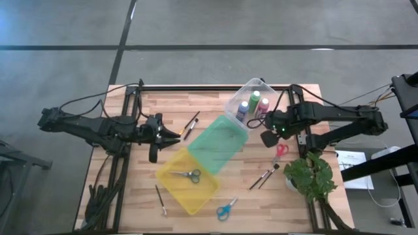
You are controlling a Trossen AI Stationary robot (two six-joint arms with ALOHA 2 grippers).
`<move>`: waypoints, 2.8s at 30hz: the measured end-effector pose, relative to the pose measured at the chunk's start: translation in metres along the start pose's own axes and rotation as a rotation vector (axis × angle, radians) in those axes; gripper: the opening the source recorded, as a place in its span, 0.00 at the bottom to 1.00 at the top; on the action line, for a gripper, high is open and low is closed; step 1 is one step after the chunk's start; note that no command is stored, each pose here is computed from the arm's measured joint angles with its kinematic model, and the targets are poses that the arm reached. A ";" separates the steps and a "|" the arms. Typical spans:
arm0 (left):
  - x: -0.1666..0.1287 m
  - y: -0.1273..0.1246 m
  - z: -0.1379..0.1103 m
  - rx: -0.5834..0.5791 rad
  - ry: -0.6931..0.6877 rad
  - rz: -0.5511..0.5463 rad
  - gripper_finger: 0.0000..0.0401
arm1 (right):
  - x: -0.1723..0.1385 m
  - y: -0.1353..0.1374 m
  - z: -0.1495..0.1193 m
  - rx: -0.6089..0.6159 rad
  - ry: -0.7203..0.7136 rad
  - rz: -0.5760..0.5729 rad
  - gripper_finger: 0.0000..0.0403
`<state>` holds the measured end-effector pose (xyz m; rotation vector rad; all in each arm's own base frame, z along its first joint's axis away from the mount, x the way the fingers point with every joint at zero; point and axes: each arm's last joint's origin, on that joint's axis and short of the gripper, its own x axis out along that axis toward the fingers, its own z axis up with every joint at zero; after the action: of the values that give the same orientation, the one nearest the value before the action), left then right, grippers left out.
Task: Pick & Place Paint Supplies
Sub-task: Put the orange scissors into the yellow bin
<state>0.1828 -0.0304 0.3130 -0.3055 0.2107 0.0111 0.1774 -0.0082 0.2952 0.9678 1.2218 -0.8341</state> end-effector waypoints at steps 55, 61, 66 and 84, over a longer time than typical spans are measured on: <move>0.000 0.002 -0.001 0.033 0.001 0.048 0.24 | 0.145 -0.031 -0.017 0.427 0.064 0.113 0.65; 0.000 0.002 -0.001 0.033 0.001 0.048 0.24 | 0.130 -0.013 -0.009 0.402 0.026 0.238 0.65; 0.000 0.002 -0.001 0.033 0.001 0.048 0.24 | 0.109 -0.014 -0.008 0.392 -0.036 0.090 0.65; 0.000 0.002 -0.002 0.039 0.005 0.049 0.24 | 0.135 -0.036 -0.019 0.510 -0.003 -0.061 0.65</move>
<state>0.1825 -0.0290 0.3108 -0.2615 0.2231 0.0548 0.1593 -0.0050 0.1555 1.3391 1.0581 -1.2294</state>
